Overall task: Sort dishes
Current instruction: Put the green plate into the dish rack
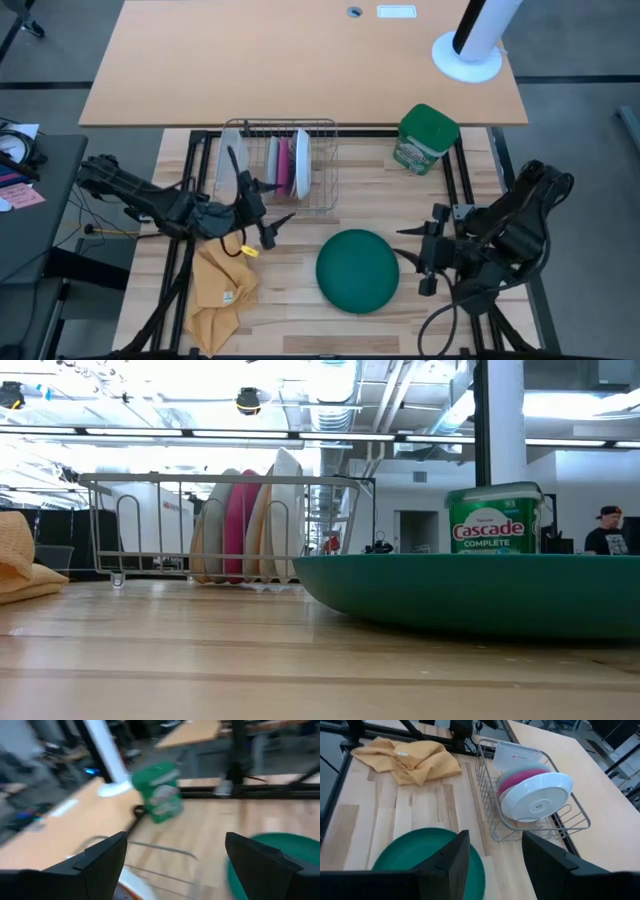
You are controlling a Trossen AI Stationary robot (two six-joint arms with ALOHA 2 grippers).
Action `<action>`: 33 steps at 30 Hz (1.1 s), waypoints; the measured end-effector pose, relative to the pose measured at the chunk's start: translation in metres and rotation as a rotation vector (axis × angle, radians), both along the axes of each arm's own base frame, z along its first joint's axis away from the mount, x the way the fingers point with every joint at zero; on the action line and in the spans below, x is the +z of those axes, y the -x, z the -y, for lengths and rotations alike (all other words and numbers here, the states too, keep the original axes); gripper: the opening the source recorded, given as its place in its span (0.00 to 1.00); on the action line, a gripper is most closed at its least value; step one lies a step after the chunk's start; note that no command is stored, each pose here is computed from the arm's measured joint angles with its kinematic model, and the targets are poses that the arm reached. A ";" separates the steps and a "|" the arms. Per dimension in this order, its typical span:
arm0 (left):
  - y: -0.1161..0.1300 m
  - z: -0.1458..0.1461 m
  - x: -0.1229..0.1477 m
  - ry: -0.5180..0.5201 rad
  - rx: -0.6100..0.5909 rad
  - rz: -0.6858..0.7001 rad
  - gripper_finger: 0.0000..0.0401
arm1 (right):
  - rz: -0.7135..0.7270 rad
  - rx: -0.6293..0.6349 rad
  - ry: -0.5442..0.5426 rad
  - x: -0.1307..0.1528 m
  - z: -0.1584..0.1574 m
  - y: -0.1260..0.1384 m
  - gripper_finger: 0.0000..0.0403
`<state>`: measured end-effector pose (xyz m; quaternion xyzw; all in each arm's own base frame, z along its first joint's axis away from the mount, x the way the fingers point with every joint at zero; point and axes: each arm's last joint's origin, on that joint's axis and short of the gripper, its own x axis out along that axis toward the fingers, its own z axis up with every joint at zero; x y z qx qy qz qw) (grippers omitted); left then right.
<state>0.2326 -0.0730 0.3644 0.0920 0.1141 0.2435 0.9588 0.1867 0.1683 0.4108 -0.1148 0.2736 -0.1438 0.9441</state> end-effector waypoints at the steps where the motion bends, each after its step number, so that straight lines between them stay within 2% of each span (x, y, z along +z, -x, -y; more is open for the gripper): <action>1: 0.000 0.001 -0.001 0.019 -0.026 -0.003 0.82 | -0.004 -0.001 0.005 -0.004 -0.001 -0.001 0.45; 3: -0.001 0.003 -0.002 0.077 -0.079 0.007 0.82 | -0.005 -0.003 0.003 -0.012 -0.004 -0.004 0.45; 9: -0.004 0.009 -0.004 0.263 -0.230 0.030 0.82 | 0.045 -0.102 -0.132 -0.036 -0.008 -0.010 0.45; 16: -0.018 0.017 -0.018 0.361 -0.225 0.012 0.82 | 0.007 -0.225 -0.315 -0.071 -0.009 -0.010 0.45; 25: -0.034 0.027 -0.027 0.411 -0.280 0.031 0.82 | -0.093 -0.463 -0.590 -0.116 -0.003 -0.008 0.45; 33: -0.031 0.035 -0.025 0.420 -0.314 0.034 0.82 | -0.186 -0.617 -0.632 -0.148 0.018 -0.015 0.48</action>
